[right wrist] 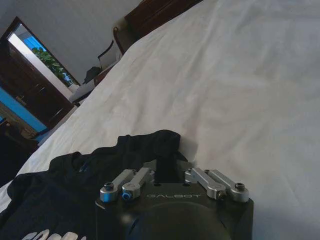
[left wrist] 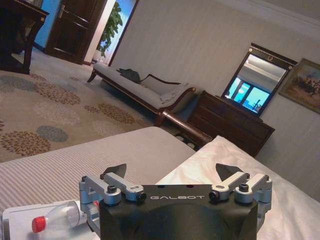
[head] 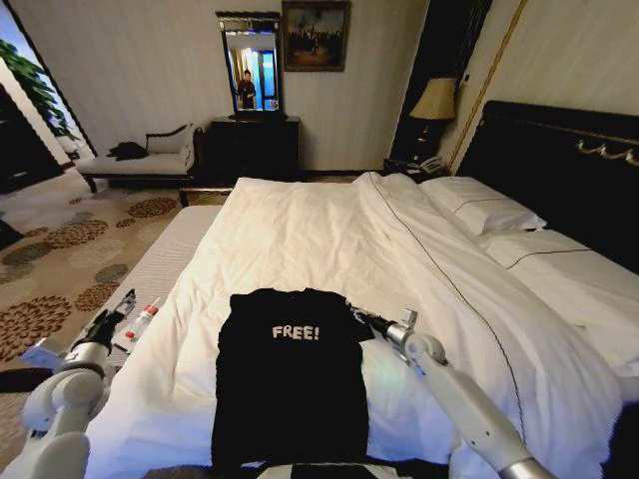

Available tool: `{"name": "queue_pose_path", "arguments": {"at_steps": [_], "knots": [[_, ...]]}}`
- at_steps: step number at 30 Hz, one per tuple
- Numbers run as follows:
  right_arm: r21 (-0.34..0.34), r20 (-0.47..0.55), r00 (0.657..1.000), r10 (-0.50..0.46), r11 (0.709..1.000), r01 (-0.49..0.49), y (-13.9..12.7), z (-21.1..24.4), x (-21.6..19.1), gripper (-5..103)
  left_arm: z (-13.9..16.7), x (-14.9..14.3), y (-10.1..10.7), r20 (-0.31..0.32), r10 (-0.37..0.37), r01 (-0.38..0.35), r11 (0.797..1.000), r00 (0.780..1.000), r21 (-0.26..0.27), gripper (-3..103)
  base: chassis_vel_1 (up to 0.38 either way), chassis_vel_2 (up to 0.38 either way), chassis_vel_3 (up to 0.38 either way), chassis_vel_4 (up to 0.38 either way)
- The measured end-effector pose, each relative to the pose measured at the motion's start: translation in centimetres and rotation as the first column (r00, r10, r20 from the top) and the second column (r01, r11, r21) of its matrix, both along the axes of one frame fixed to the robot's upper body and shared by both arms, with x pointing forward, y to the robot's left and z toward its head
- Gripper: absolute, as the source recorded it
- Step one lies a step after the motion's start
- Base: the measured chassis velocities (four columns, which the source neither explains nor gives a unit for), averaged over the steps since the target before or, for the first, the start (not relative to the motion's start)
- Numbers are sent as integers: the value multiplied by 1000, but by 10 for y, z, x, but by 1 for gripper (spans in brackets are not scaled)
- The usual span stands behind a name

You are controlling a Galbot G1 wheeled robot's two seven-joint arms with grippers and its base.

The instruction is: Fold the clothes on the bed.

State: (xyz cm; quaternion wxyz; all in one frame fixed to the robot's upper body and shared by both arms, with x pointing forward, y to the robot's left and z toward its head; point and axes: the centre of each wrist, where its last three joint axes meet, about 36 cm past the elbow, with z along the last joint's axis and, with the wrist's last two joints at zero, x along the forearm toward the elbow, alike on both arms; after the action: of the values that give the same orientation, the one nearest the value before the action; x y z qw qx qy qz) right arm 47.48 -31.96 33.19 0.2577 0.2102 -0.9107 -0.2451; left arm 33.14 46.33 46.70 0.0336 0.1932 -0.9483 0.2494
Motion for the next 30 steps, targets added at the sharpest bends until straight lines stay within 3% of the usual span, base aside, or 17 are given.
{"name": "queue_pose_path", "arguments": {"at_steps": [2, 7, 18, 22, 25, 28, 30], "knots": [[8, 16, 1000, 3, 1000, -3, -1, 2, 1, 14, -1, 0, 0, -1, 2, -2, 1000, 1000, -1, 100, 0, 0, 0, 0], [32, 51, 998, 27, 999, -28, -7, 3, 0, 2, -2, 1, 1, -2, 4, -4, 1000, 1000, -3, 100, 0, 0, 0, 0], [4, 77, 996, 39, 999, -39, -20, 1, 2, -1, -3, 4, -1, -4, 0, 0, 1000, 1000, -5, 100, 0, 0, 0, 0], [14, 52, 998, 26, 1000, -27, -23, -1, 13, 20, -4, 3, -1, -9, 0, 0, 1000, 1000, -3, 100, 0, 0, 0, 0], [27, 27, 999, 21, 999, -21, -25, -3, 17, 25, -5, 2, -1, -11, 1, -1, 1000, 1000, -3, 100, 0, 0, 0, 0], [37, -7, 1000, 21, 999, -21, -30, -8, 19, 42, -2, 2, 2, -8, 5, -5, 1000, 1000, 2, 100, 0, 0, 0, 0], [41, -13, 1000, 25, 999, -25, -31, -9, 19, 47, -2, 1, 2, -8, 5, -5, 1000, 1000, 3, 100, 0, 0, 0, 0]]}}
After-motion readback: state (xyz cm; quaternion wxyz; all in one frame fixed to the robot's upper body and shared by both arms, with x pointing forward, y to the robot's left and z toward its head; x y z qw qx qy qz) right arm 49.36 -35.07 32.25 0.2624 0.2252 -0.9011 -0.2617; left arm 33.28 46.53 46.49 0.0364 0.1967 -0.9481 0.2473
